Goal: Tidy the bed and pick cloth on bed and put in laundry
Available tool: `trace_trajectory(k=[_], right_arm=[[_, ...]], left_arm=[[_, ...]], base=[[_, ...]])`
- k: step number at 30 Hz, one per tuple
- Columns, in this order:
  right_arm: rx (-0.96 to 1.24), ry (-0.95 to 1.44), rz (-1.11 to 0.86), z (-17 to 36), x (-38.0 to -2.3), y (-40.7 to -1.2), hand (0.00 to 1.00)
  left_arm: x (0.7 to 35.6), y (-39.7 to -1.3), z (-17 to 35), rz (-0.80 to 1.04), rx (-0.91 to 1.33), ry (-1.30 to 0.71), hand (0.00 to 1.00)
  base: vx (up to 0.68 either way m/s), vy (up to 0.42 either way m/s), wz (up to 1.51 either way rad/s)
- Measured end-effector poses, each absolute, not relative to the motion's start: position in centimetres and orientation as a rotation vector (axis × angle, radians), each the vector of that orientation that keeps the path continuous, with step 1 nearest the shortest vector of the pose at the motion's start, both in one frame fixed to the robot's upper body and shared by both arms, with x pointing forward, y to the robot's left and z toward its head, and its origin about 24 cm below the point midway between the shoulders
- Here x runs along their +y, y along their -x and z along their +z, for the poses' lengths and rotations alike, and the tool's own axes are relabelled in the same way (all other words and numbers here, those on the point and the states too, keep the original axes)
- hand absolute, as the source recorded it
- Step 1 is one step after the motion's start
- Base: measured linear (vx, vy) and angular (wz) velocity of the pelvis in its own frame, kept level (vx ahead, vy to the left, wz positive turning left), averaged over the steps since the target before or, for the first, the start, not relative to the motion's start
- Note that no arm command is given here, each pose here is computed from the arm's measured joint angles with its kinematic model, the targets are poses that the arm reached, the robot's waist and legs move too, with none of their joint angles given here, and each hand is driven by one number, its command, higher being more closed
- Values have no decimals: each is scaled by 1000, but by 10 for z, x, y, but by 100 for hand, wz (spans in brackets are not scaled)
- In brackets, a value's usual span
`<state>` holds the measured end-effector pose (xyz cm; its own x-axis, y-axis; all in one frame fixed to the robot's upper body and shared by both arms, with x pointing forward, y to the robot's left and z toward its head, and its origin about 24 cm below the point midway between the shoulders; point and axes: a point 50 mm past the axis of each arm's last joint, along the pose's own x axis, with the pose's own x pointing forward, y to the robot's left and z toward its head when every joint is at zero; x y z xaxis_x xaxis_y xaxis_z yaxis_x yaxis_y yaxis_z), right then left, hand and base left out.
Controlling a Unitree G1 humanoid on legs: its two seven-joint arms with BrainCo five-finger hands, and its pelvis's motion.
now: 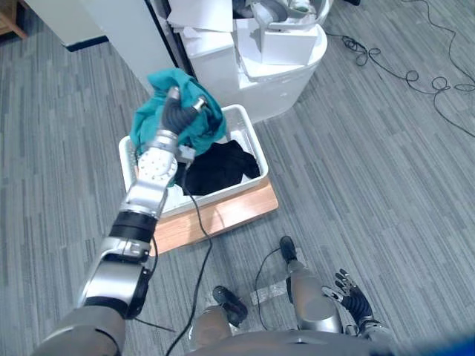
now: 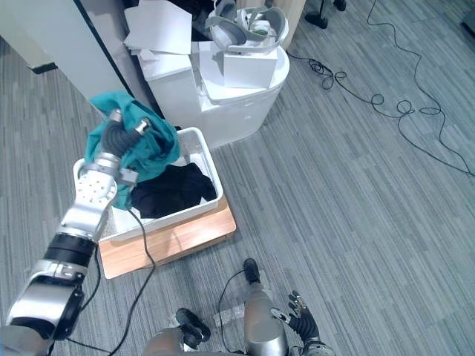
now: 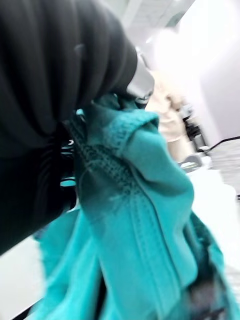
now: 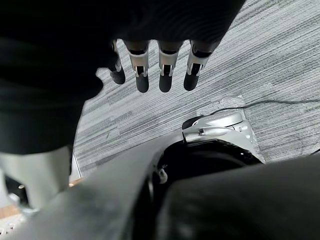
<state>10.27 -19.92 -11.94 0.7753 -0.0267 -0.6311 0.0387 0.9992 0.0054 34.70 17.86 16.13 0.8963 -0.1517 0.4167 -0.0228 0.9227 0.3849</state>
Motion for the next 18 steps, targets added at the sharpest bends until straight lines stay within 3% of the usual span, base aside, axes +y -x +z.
trace_trajectory(k=[9, 13, 18], right_arm=[[672, -11, -34, -114, -199, -110, 0], [638, -6, -30, -109, -198, -117, 0], [619, 0, -11, -104, -196, -122, 0]], left_arm=[[157, -351, 112, -91, -195, -222, 100], [164, -352, 93, -9, -109, -208, 100], [182, -360, 108, 140, -141, -168, 100]], base=[[-40, -65, -2], [-29, -57, -3], [-57, -46, 1]])
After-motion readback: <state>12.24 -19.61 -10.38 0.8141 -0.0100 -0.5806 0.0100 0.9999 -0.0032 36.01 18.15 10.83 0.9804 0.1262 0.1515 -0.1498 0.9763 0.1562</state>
